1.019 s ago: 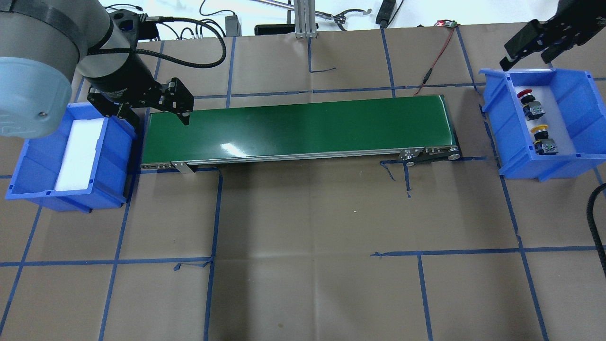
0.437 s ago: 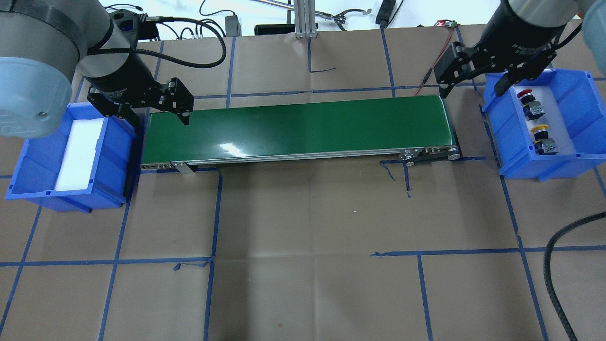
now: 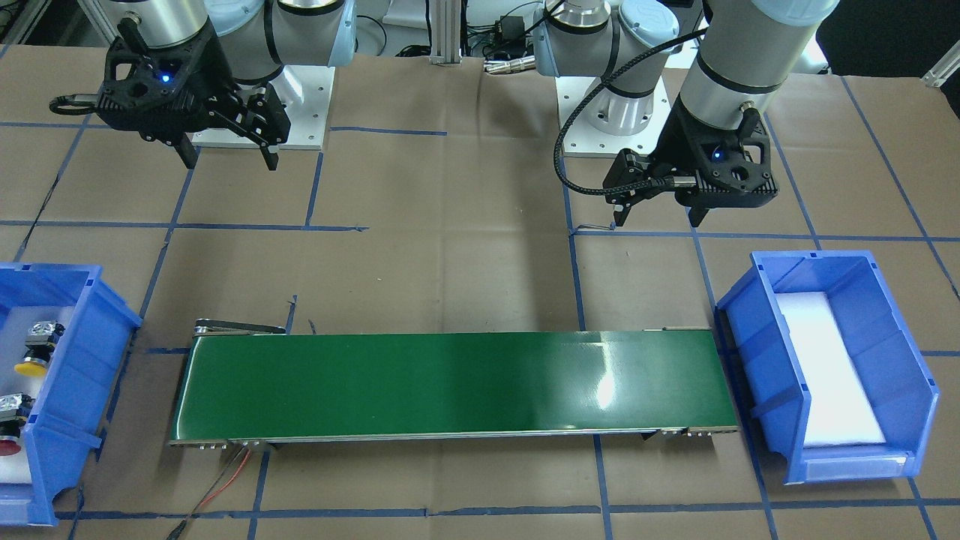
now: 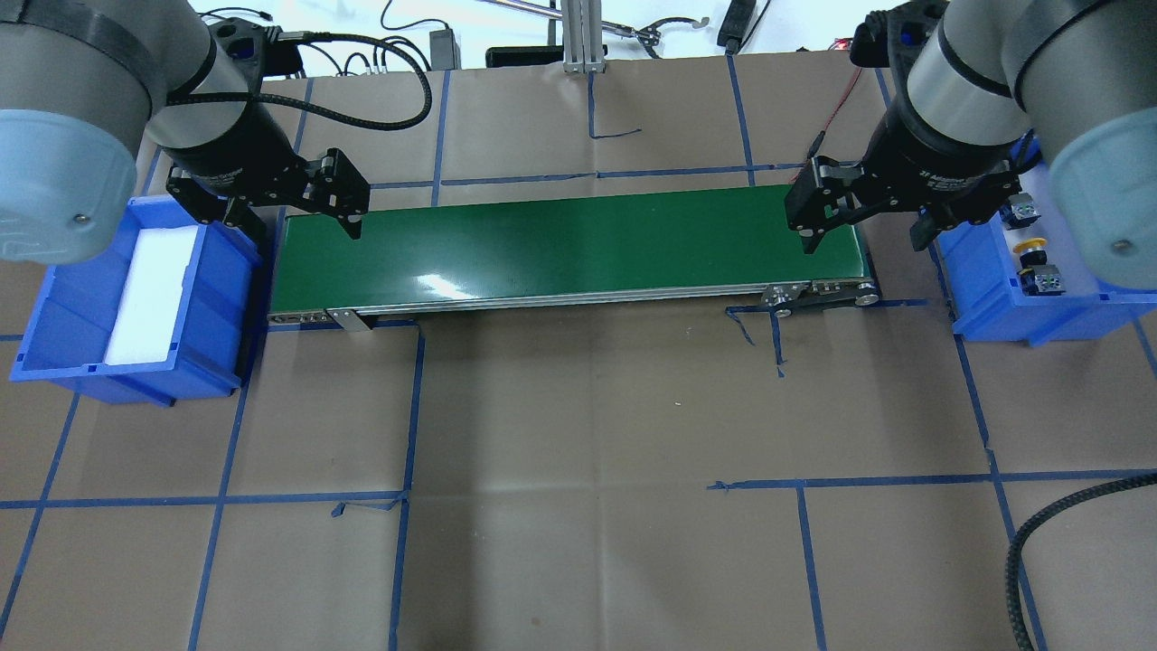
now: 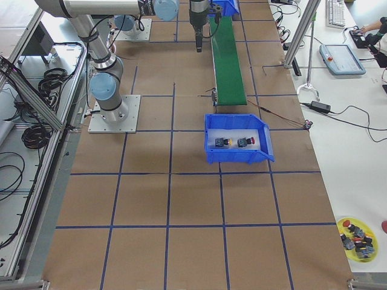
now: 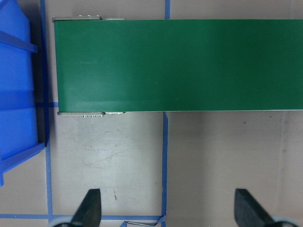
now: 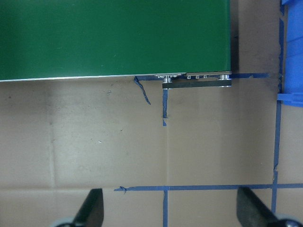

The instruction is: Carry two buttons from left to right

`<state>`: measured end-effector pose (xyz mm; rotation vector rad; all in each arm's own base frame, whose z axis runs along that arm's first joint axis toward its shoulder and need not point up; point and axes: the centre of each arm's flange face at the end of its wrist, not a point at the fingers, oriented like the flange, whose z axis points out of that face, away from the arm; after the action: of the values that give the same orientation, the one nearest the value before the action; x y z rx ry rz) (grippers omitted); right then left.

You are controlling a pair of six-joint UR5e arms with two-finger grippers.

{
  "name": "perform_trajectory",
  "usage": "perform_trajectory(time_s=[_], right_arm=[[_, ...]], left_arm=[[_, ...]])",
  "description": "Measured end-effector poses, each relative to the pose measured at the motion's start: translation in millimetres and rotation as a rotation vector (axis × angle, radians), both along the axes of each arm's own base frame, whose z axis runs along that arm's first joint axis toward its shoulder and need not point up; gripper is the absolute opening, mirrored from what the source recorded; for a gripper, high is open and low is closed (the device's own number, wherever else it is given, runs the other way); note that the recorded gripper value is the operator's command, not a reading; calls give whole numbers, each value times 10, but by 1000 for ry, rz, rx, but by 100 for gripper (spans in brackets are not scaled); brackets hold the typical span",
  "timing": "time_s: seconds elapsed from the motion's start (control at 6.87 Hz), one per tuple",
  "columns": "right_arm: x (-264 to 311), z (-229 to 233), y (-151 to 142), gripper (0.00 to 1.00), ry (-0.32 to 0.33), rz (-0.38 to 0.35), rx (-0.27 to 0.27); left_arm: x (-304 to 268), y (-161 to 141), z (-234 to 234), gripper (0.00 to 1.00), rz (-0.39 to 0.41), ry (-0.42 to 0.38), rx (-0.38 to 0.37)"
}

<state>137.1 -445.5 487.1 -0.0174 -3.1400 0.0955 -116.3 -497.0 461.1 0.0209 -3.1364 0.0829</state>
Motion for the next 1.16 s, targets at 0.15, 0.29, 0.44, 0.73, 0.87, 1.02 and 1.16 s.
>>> perform_trajectory(time_s=[0.15, 0.29, 0.44, 0.73, 0.87, 1.02, 1.16], right_arm=[[9, -8, -44, 100, 8, 1, -9], [16, 3, -126, 100, 6, 1, -15], [28, 23, -220, 100, 0, 2, -18], [43, 45, -311, 100, -9, 3, -19], [45, 50, -321, 100, -10, 3, -20], [46, 59, -326, 100, -10, 4, -23], [46, 60, -331, 100, -11, 4, -24]], left_arm=[[0, 0, 0, 100, 0, 0, 0], [0, 0, 0, 100, 0, 0, 0], [0, 0, 0, 100, 0, 0, 0], [0, -1, 2, 100, 0, 0, 0], [0, -1, 4, 100, 0, 0, -1], [0, 0, 2, 100, 0, 0, 0], [0, 0, 1, 100, 0, 0, 0]])
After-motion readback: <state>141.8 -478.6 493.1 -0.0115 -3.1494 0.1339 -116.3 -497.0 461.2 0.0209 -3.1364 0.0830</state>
